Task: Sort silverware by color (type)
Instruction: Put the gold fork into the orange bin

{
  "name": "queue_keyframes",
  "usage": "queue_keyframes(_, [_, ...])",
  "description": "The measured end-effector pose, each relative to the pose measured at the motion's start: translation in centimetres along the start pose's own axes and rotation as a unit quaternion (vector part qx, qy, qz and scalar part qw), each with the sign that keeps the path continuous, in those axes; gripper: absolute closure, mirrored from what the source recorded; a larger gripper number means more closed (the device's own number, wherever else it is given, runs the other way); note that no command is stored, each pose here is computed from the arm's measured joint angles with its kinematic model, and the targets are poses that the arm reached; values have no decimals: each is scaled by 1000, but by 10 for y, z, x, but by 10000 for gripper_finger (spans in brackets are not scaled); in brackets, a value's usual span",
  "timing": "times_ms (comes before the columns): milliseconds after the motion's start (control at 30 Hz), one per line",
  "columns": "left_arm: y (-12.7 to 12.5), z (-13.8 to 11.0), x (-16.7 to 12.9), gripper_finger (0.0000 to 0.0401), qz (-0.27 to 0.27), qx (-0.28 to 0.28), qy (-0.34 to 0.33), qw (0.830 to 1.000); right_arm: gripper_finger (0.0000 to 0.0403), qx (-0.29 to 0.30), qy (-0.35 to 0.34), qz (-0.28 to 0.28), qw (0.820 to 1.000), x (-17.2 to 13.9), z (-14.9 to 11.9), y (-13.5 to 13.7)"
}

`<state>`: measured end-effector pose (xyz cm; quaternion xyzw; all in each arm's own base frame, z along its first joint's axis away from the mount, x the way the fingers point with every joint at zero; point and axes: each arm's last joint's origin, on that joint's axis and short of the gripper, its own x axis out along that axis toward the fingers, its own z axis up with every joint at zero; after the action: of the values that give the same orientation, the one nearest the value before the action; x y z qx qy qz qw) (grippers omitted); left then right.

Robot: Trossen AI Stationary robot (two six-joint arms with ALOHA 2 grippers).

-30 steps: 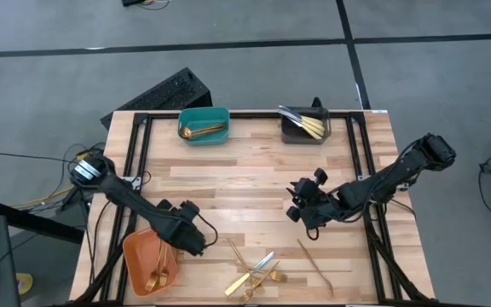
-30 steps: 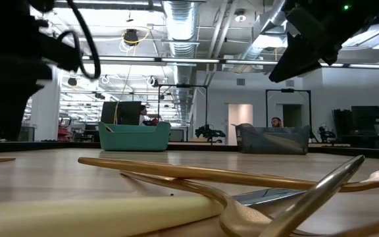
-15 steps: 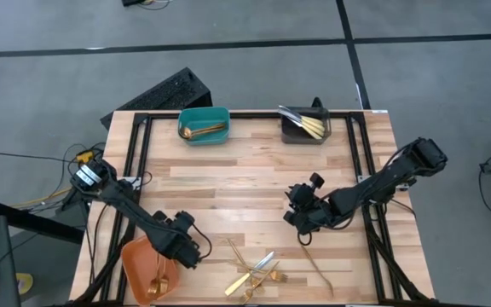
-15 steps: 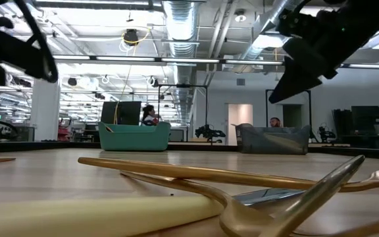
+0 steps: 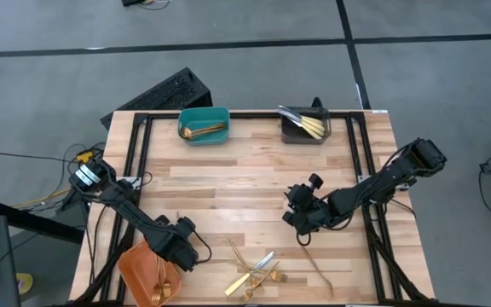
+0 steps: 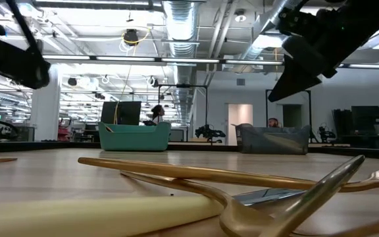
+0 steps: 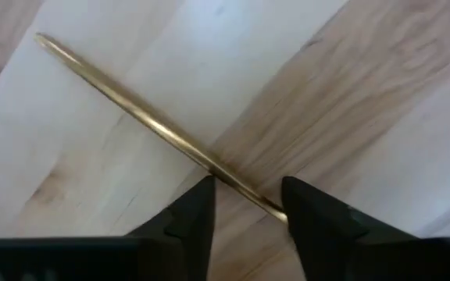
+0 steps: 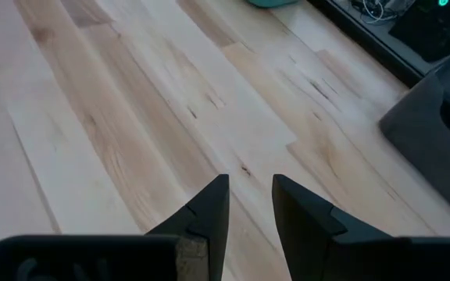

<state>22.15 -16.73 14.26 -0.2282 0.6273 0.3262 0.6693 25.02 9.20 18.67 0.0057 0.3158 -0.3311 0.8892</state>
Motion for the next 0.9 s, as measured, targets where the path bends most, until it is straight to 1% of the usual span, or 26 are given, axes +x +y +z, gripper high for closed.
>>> queue_keyframes(67, [-3, 3, 0, 289, -18, 15, -9, 1000, 278, 3, -2, 2, 1000, 0, 1, 0])
queue_keyframes(167, [-10, 8, 0, 347, -52, 41, -34, 997, 278, 5, -3, 3, 1000, 0, 1, 1])
queue_keyframes(233, [-13, 11, 0, 383, -65, 64, -51, 995, 278, 9, -5, 5, 1000, 0, 2, 1])
queue_keyframes(300, [-15, 15, 0, 392, -70, 77, -64, 992, 278, 9, -5, 5, 1000, 0, 2, 1])
queue_keyframes(400, [-19, 17, -12, 394, -59, 114, -60, 990, 278, 10, -6, 6, 1000, 0, 2, 2])
queue_keyframes(500, [-24, 13, -38, 398, -38, 191, -56, 979, 278, 17, -9, 10, 1000, 0, 3, 3])
queue_keyframes(567, [-25, 6, -61, 398, -15, 267, -58, 962, 278, 21, -12, 12, 1000, 0, 4, 3])
queue_keyframes(633, [-25, -5, -82, 399, 8, 343, -66, 937, 278, 22, -12, 12, 1000, 0, 4, 3])
queue_keyframes(700, [-22, -18, -100, 397, 23, 406, -56, 912, 278, 27, -13, 12, 999, 1, 5, 3])
queue_keyframes(800, [-14, -37, -119, 390, 41, 491, -9, 870, 278, 29, -15, 14, 999, 1, 5, 3])
queue_keyframes(900, [-3, -54, -128, 385, 61, 558, 51, 826, 278, 32, -15, 12, 999, 3, 6, 2])
